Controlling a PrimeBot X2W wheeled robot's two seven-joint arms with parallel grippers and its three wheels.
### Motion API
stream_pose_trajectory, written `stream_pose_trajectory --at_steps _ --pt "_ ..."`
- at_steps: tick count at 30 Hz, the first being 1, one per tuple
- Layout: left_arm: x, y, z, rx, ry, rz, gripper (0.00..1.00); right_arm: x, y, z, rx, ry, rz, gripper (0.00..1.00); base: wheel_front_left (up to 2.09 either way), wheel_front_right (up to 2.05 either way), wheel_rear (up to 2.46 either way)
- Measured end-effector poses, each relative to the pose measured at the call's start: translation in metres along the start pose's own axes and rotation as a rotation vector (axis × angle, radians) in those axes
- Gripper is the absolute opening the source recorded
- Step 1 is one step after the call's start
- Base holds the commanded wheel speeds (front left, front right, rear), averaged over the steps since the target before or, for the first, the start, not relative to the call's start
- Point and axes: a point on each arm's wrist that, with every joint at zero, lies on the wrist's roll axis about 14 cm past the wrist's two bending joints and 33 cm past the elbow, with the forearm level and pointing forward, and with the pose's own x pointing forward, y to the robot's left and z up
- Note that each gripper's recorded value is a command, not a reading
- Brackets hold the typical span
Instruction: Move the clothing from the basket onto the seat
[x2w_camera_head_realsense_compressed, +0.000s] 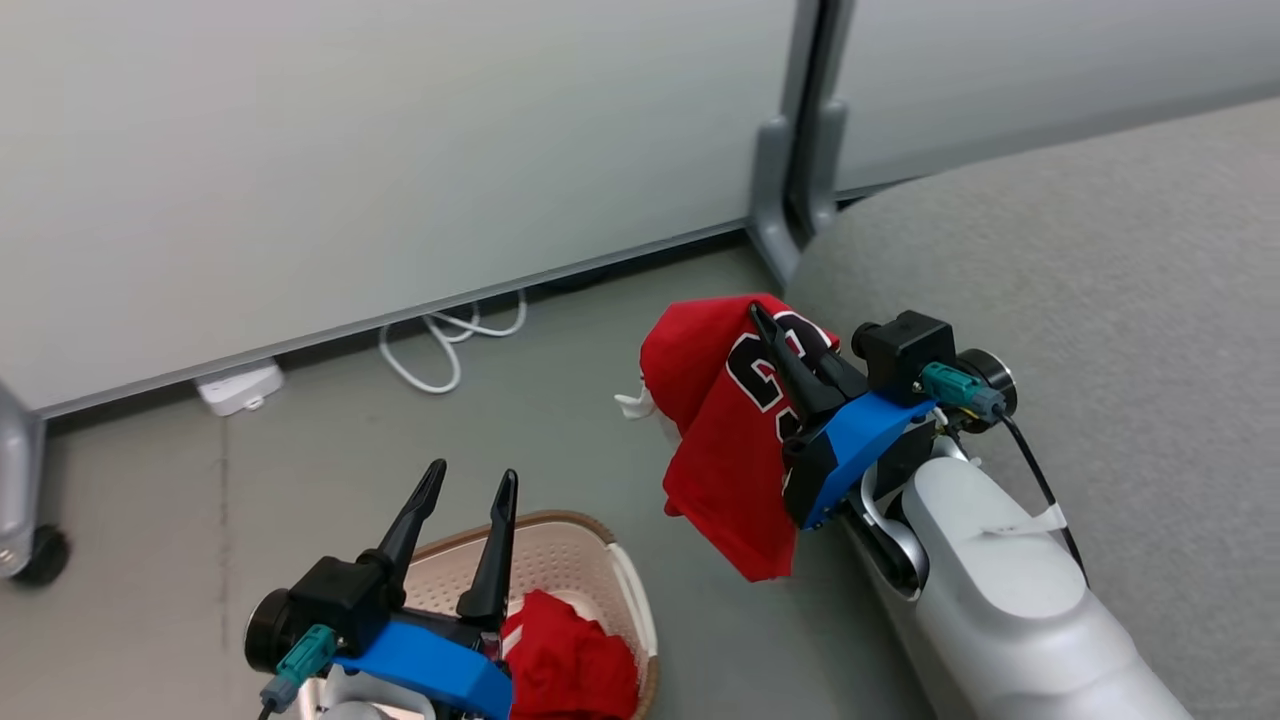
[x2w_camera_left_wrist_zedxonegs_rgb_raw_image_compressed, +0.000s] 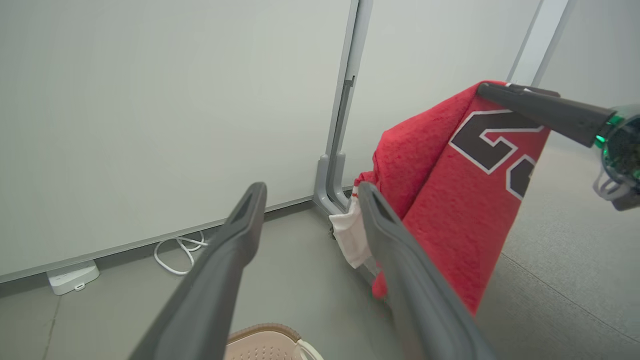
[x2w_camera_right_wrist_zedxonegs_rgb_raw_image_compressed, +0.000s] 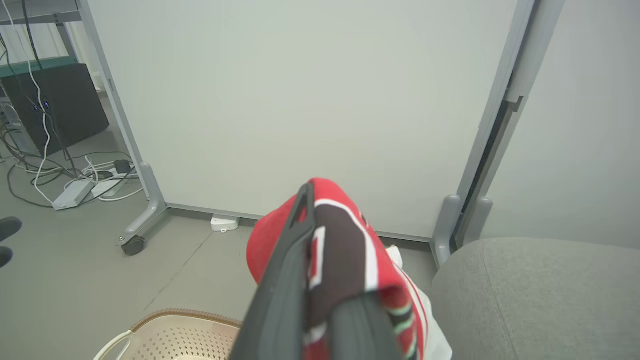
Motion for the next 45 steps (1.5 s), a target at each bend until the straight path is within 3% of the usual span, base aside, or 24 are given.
stream_pose_trajectory --at_steps 13,23,35,45 --pt "0.049 -0.073 -0.022 -0.018 0.056 -0.267 1.00 -0.061 -0.082 -0.003 -0.005 0.010 -0.250 0.00 0.00 0.00 0.00" --pt "0.067 -0.114 -0.042 -0.036 0.102 -0.415 1.00 -0.105 -0.120 -0.015 0.005 0.041 -0.398 0.00 0.00 0.00 0.00" --pt "0.072 -0.111 -0.052 -0.038 0.122 -0.425 1.00 -0.106 -0.130 -0.019 0.031 0.050 -0.433 0.00 0.00 0.00 0.00" --pt "0.104 -0.077 -0.068 -0.005 0.106 -0.444 1.00 -0.078 -0.248 0.068 -0.110 -0.071 -0.625 0.00 0.00 0.00 0.00"
